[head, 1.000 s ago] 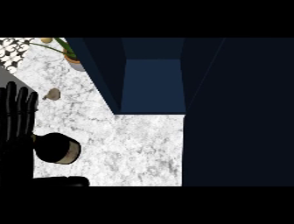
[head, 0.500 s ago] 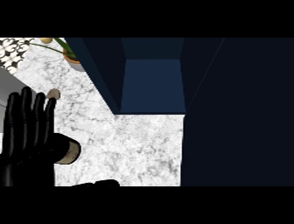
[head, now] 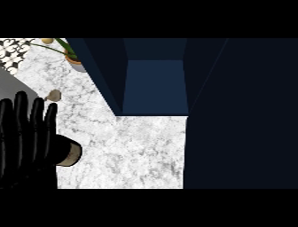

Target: Pick up the wine, place it into the cabinet and close the cabinet

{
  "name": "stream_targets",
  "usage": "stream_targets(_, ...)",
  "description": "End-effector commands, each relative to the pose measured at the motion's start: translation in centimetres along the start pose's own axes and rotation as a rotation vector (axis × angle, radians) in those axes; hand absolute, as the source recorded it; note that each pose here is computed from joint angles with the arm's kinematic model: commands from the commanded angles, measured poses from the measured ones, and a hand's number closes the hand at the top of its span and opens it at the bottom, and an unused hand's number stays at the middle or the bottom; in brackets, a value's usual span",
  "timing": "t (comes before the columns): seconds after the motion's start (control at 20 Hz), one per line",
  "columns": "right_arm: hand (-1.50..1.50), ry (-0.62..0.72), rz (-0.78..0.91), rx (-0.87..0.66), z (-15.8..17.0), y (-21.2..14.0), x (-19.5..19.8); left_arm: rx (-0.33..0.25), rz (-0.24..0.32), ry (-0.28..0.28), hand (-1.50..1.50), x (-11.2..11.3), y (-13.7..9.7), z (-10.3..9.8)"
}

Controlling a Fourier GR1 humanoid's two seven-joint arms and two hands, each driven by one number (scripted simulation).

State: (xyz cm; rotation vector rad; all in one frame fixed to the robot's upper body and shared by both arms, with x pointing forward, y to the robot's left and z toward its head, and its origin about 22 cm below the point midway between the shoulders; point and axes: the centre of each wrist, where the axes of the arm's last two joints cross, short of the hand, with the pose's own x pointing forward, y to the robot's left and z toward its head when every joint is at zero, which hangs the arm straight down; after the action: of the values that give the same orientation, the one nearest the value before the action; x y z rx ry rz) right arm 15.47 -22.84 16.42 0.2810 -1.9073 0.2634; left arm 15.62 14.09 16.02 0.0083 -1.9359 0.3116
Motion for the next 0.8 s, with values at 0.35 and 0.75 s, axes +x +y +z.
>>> stream_targets(0.35,-1.50,-0.016,0.023,0.016,2.1,-0.5,3.2,0.092,-0.017,-0.013,-1.50,1.8,0.7,0.7)
stream_targets(0.75,-1.50,-0.021,0.039,-0.031,0.4,-0.1,3.9,0.145,-0.077,-0.014,-1.50,3.1,2.8,-0.7)
